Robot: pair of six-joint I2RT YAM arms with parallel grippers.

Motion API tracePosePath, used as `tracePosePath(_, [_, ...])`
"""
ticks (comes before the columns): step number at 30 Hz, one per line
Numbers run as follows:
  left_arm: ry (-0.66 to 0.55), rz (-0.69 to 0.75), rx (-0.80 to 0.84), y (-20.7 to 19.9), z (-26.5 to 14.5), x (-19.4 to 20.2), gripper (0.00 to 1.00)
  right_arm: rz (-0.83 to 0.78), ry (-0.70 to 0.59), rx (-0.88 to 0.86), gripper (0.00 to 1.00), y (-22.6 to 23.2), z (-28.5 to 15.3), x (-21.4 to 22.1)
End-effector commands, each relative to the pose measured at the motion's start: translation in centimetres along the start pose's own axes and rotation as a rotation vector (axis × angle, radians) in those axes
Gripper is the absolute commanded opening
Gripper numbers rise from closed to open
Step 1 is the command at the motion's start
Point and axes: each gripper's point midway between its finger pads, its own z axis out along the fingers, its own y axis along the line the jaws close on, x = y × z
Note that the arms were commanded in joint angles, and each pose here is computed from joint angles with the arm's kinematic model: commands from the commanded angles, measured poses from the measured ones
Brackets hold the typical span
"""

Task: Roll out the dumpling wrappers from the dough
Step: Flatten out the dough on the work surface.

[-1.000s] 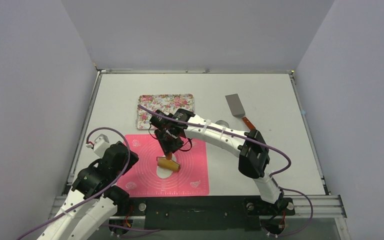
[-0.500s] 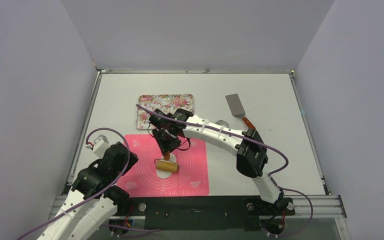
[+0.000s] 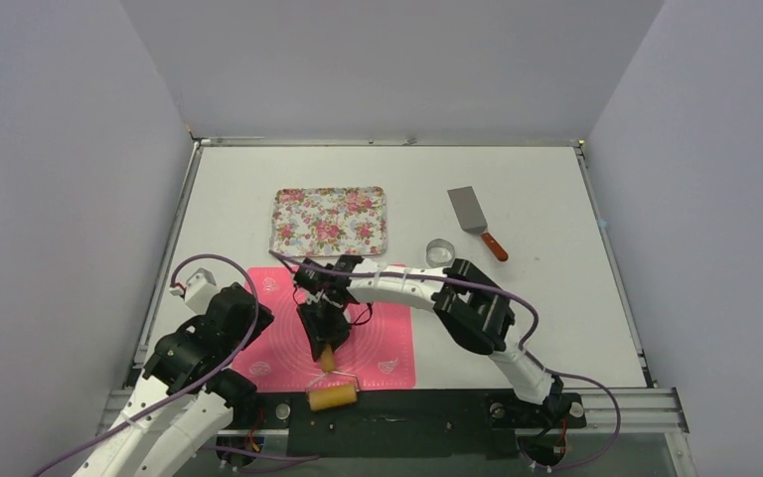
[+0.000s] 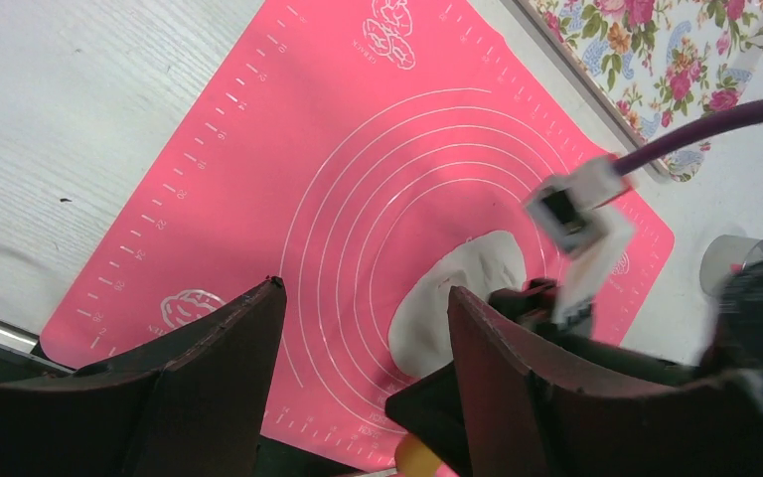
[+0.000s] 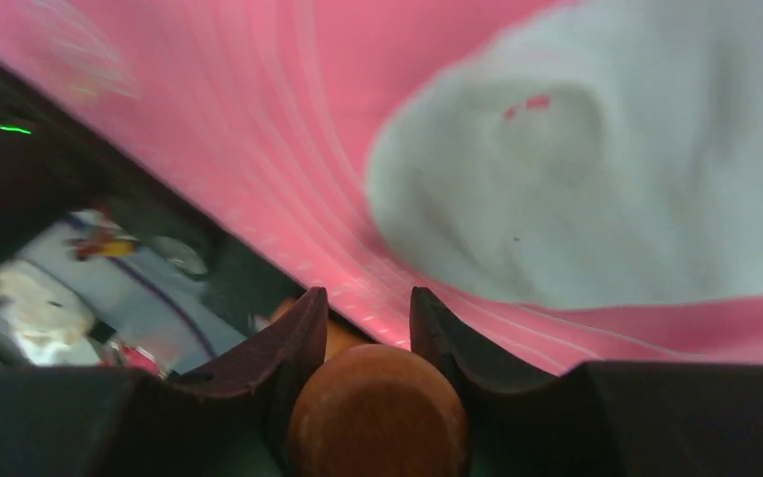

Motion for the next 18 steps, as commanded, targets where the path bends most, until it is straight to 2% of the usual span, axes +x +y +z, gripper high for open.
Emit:
tracePosePath(1, [-0.023, -0.021, -0.004, -0.3, -0.5, -0.9, 0.59, 0.015, 0.178, 0.277, 0.0, -8.3, 4.8, 5.6])
tracePosePath(4, [-0.022, -0.018, -0.005, -0.4, -0.4, -0.9, 0.59, 0.025, 0.14, 0.26, 0.0, -8.2, 4.2, 4.4])
tracePosePath(8, [-0.026, -0.017, -0.003, -0.4, -0.4, -1.0, 0.59, 0.022, 0.035, 0.208, 0.0, -6.3, 1.3, 1.3])
tracePosePath(18, [-0.041, -0.034, 0.025, -0.6, -0.7, -1.3, 0.59, -0.011, -0.38, 0.003, 0.0, 0.4, -11.7, -5.6])
